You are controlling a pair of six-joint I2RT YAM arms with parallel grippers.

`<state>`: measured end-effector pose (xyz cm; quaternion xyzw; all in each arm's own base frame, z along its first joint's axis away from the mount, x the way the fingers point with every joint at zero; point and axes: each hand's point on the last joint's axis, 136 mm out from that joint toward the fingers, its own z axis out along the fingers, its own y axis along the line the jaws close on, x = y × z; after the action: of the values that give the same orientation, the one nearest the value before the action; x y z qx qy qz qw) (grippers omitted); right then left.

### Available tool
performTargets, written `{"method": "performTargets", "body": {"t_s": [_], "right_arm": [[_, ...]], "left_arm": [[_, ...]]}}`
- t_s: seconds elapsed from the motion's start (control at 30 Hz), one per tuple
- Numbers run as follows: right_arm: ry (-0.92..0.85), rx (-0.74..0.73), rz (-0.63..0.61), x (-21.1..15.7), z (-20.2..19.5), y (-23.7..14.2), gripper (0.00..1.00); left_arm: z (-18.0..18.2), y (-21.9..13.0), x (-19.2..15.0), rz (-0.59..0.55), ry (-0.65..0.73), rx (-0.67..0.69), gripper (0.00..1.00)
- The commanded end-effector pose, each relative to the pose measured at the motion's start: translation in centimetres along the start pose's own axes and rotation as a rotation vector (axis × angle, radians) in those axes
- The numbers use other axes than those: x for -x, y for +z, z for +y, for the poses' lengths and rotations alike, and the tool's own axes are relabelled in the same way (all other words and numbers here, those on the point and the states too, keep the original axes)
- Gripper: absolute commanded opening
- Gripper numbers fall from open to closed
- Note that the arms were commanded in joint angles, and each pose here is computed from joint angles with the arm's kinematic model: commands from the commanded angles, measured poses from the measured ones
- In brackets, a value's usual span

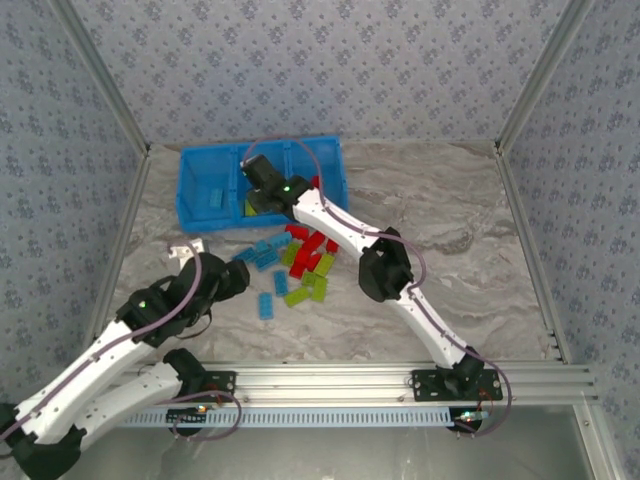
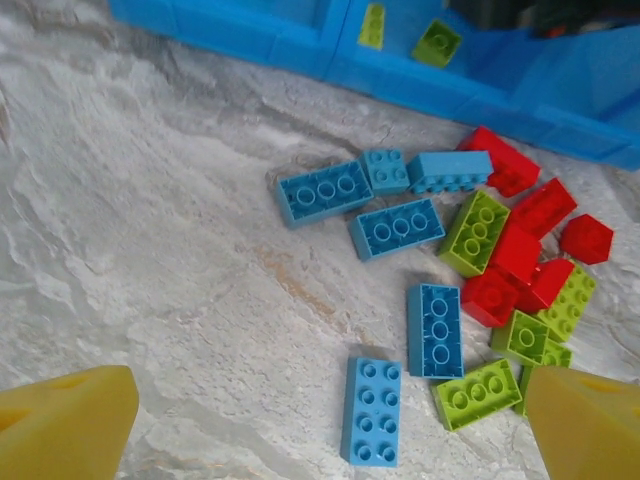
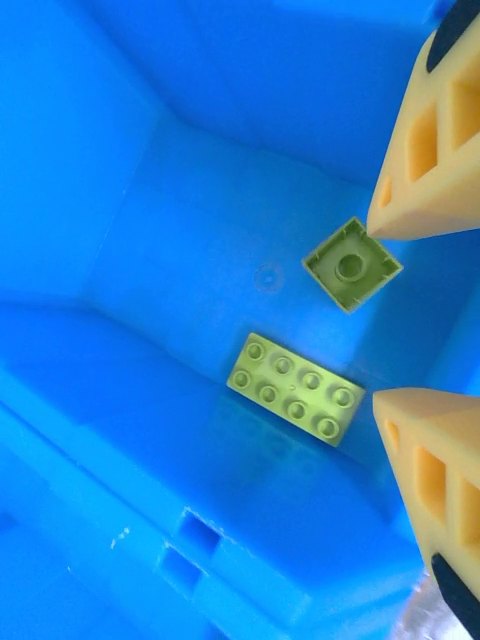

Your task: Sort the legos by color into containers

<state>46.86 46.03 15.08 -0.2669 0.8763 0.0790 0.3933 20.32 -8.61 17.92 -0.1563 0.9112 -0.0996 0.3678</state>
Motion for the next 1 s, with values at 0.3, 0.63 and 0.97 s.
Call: {"method": "performTargets", "body": {"t_s": [0.3,0.63,0.97], "right_arm": [[0.018,0.27,0.101,-3.9,0.6,-21.3,0.67],[0.194,0.226,0.154,-15.4,-2.4,-27.0,0.85],[0.248,0.182,0.129,-17.2,-4.0,-27.8,0.86]], "left_arm": [[-2.4,9.4,-0.5,0.245,-0.254,-0.034,0.99],[-1.1,15.3,0.4,0.296,-0.213,0.128,0.99],[0.2,18.1,0.2,0.32,-0.181,0.16,0.99]]}}
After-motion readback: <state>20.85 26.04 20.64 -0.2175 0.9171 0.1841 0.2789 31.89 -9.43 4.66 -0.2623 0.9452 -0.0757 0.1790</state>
